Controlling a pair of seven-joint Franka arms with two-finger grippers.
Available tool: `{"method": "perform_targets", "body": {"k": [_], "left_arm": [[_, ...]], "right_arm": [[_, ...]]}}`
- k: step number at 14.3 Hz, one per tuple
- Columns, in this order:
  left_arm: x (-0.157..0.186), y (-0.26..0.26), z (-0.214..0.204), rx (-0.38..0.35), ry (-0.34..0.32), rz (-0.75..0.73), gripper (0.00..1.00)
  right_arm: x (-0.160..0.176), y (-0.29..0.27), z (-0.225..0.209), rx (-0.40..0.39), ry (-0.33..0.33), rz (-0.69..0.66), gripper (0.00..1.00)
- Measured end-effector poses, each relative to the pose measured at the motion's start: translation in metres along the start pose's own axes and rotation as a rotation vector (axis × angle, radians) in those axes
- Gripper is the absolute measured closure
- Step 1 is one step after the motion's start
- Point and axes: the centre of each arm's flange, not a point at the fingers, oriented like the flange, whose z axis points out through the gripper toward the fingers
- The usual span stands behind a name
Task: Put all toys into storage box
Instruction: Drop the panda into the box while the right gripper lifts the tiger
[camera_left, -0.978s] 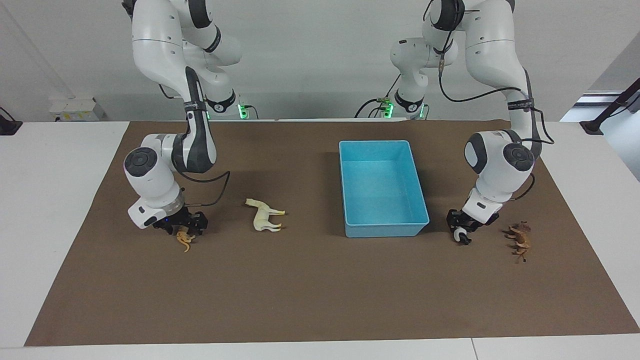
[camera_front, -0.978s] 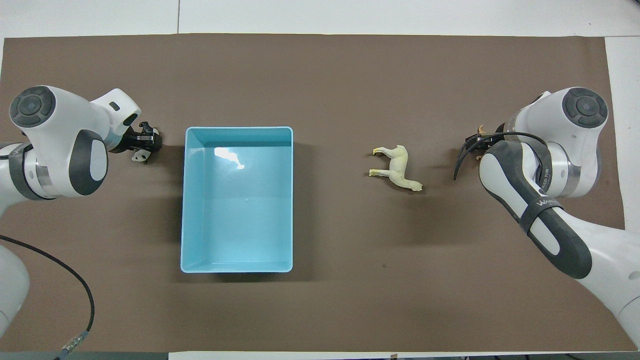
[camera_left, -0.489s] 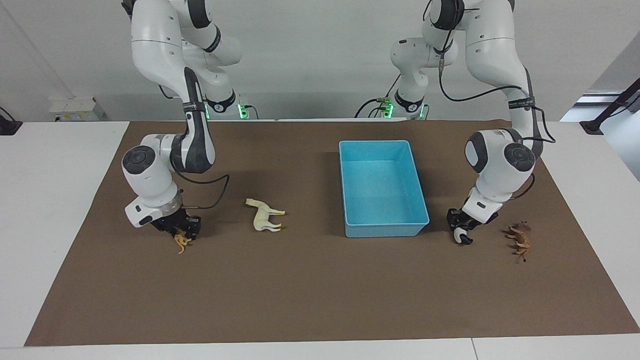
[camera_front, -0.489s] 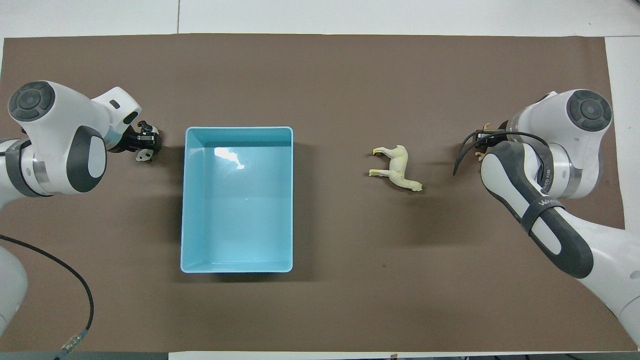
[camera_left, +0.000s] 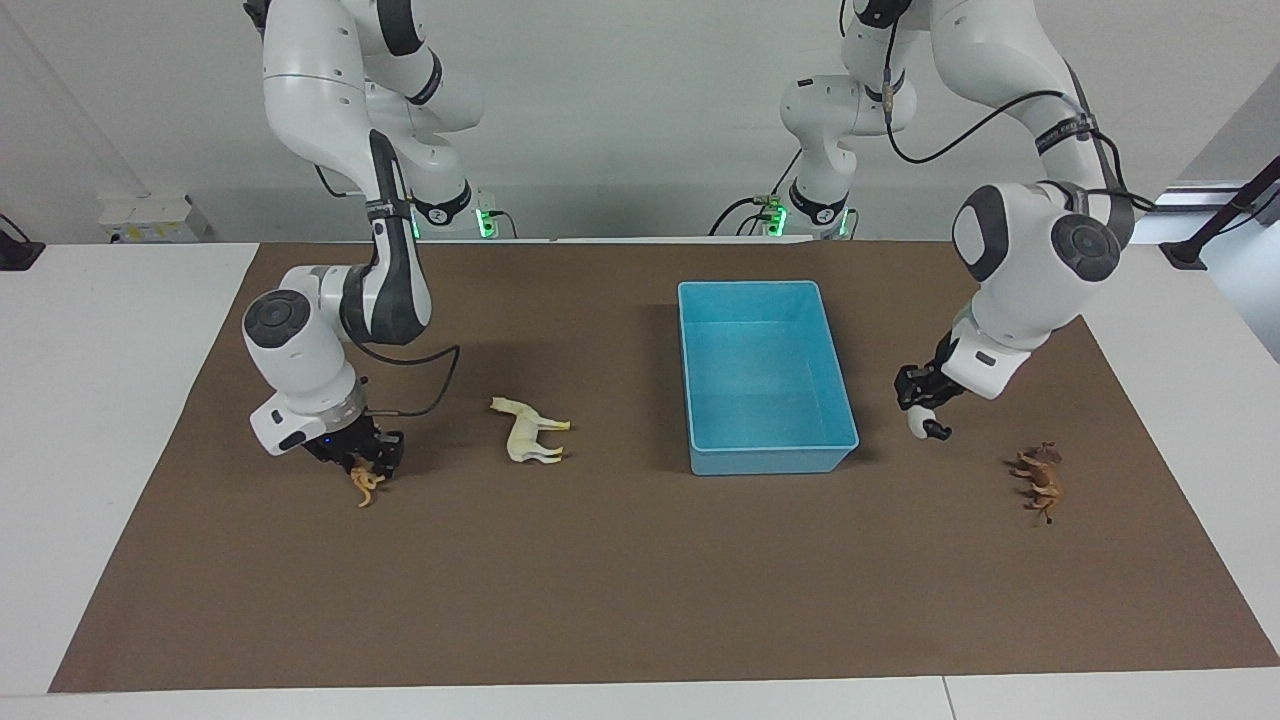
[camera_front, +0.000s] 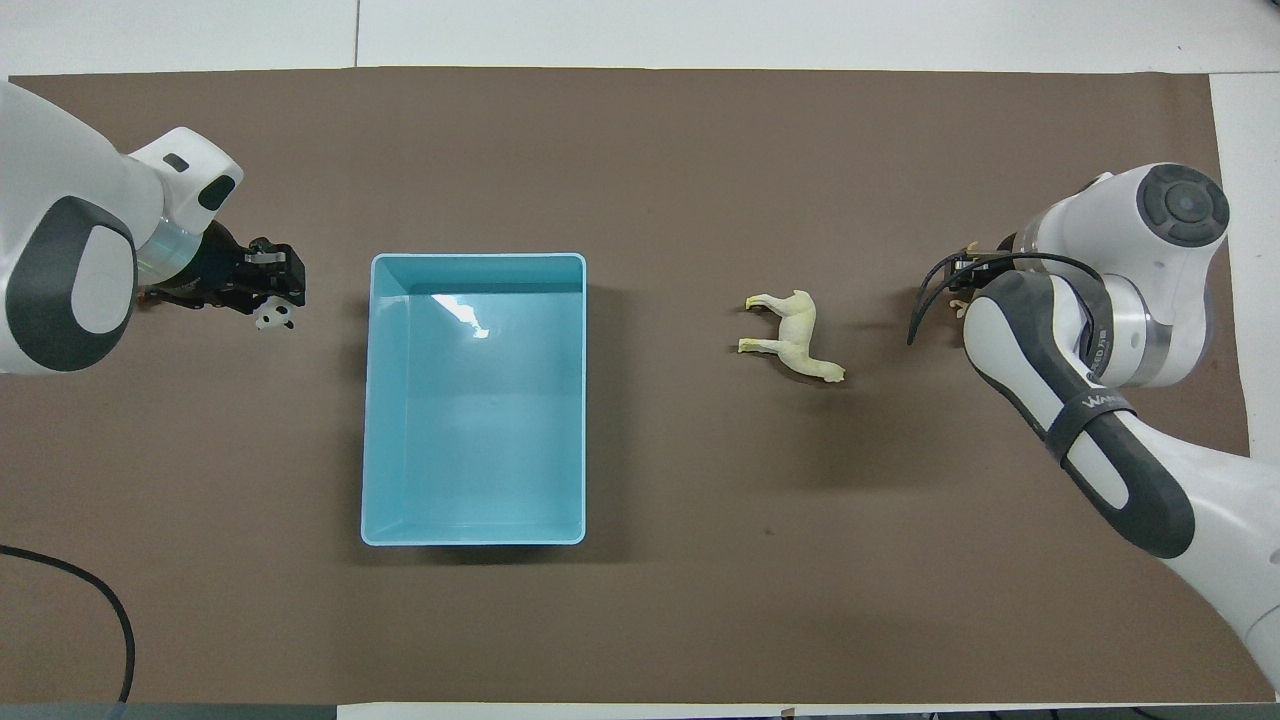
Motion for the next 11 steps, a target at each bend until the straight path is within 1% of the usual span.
{"method": "perform_targets", "body": {"k": [2,3,5,6,8,11], "left_arm": [[-0.026,0.048,-0.015,-0.004,-0.014,-0.054,0.44],[-0.039,0.076,-0.014,0.003,-0.02,-0.075,0.44],[-0.067,0.127,0.004,0.023,-0.034,-0.11,0.44],[-0.079,0.146,0.017,0.027,-0.03,-0.127,0.44],[-0.098,0.162,0.046,0.023,-0.007,-0.149,0.44],[-0.115,0.155,0.073,0.024,0.001,-0.16,0.44]], "right_arm": [[0.005,-0.001,-0.039,0.004,-0.012,0.0,0.44],[0.006,0.0,-0.06,0.006,-0.014,0.0,0.44],[0.003,0.001,-0.102,0.012,-0.017,0.001,0.44],[0.0,0.002,-0.123,0.014,-0.019,0.0,0.44],[-0.006,-0.004,-0.162,0.021,-0.025,-0.012,0.44],[-0.016,-0.023,-0.212,0.032,-0.022,-0.045,0.44]]}}
